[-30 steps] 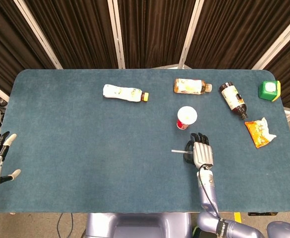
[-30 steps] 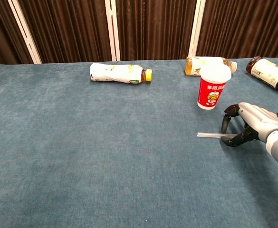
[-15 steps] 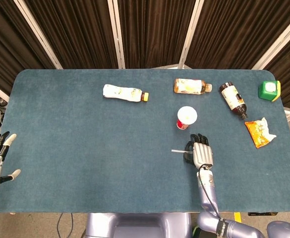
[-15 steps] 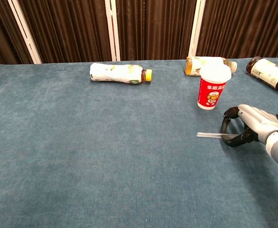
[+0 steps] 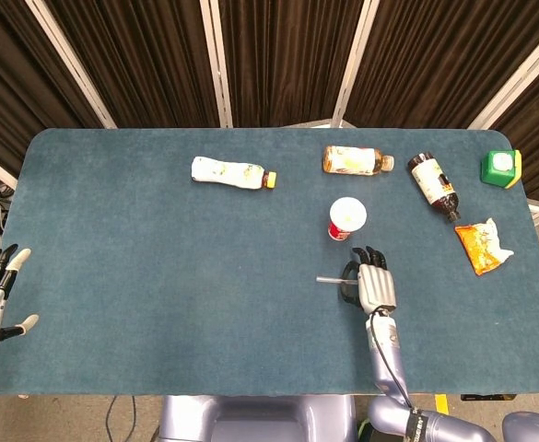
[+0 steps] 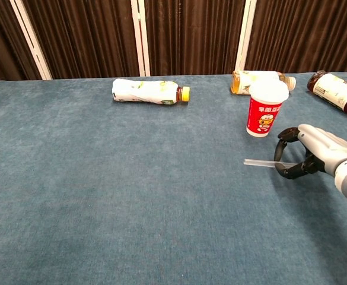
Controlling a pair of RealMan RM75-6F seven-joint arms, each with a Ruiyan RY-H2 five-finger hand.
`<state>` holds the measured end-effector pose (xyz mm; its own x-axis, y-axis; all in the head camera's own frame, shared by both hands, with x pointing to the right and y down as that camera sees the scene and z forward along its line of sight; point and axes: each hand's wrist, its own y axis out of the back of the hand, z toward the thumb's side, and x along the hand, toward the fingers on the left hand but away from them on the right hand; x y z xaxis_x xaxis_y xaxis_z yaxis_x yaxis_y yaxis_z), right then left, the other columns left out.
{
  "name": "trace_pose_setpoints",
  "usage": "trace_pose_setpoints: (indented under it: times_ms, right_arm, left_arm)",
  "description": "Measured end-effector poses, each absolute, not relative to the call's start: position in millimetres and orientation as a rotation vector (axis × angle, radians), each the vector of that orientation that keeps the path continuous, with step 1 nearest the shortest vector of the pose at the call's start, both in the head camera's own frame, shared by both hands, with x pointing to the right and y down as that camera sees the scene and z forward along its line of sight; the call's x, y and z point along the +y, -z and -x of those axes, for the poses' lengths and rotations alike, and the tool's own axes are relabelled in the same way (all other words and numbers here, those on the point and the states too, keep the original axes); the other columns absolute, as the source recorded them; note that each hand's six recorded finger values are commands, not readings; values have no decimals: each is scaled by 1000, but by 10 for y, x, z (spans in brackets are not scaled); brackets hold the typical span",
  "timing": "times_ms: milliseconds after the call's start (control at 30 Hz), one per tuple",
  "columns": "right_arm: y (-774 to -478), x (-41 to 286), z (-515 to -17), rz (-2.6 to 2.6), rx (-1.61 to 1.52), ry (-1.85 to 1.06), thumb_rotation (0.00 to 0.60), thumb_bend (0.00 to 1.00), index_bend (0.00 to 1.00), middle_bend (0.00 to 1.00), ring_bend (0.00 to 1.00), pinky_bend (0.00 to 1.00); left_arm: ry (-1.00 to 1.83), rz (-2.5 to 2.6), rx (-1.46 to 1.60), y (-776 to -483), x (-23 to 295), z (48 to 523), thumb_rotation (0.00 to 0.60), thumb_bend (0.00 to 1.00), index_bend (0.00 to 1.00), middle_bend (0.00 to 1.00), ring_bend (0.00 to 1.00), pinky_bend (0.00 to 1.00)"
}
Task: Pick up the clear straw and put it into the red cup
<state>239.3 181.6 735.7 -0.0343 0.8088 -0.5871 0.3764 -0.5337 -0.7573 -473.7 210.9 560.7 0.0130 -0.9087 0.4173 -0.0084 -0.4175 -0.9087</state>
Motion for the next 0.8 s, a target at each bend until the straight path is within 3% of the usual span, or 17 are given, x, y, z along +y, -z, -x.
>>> trace_pose_setpoints:
  times_ms: [333, 800]
  right_arm:
    - [-7072, 1735, -2442, 1890, -1400, -1479, 600, 448, 580, 173, 0, 0]
    - [-6378, 1327, -2737, 1993, -2064, -1076, 600, 446, 595, 190, 0, 0]
  left_arm:
    - [1505, 1533, 974, -5607, 2110, 4737, 600, 76, 0, 0, 0, 0]
    - [1505, 1532, 974, -5606, 2111, 4734, 600, 76, 0, 0, 0, 0]
